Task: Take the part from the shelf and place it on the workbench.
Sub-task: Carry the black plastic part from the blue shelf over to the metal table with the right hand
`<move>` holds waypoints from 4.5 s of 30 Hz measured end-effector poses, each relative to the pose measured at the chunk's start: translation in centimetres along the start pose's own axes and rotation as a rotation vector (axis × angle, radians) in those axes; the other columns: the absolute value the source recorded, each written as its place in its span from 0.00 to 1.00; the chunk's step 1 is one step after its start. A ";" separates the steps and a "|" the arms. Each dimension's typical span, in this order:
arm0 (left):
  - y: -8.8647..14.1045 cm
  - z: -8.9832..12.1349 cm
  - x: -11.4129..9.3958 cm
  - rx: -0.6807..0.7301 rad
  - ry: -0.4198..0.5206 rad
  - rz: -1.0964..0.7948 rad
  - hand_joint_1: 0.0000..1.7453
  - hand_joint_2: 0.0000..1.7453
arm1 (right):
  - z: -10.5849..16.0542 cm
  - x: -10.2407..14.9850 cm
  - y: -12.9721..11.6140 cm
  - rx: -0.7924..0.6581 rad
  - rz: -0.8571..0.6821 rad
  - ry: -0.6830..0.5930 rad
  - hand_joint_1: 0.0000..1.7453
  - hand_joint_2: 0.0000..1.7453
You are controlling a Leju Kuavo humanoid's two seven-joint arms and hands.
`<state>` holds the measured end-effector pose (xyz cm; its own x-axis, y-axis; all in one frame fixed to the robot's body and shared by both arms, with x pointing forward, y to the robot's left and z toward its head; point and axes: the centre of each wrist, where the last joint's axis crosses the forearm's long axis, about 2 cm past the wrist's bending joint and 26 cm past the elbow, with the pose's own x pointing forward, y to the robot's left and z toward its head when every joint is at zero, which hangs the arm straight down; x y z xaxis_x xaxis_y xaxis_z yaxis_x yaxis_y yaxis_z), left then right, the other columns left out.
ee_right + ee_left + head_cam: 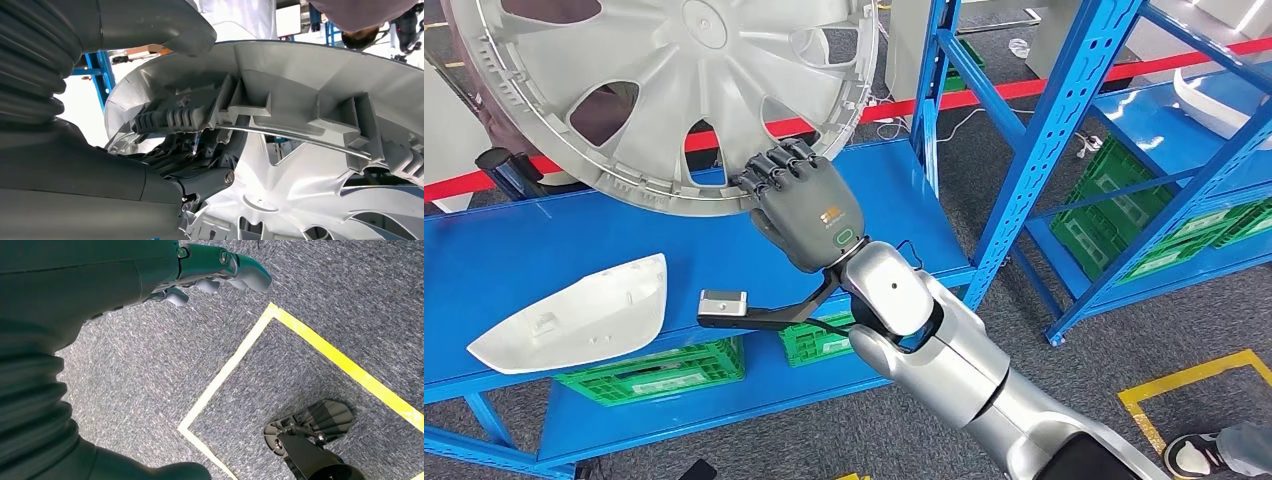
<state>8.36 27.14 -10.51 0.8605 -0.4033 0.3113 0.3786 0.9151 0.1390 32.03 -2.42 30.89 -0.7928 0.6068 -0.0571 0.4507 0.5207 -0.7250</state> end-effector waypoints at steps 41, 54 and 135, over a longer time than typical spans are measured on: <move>-0.2 0.0 0.1 -0.015 -0.013 0.064 0.00 1.00 | 0.3 0.0 -0.1 -0.008 0.002 -0.004 1.00 1.00; -0.3 0.0 0.0 -0.014 -0.004 0.081 0.00 1.00 | 0.3 -0.1 -0.1 0.006 0.011 -0.005 1.00 1.00; 0.5 -0.2 1.7 0.006 0.004 0.026 0.00 1.00 | 0.1 -1.1 -0.1 0.027 0.078 -0.006 1.00 1.00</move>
<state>10.09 26.93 -10.14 0.8711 -0.3797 0.3115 0.3542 0.9251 0.1371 32.80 -3.19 30.97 -0.7584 0.6410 -0.1179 0.4998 0.4560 -0.7364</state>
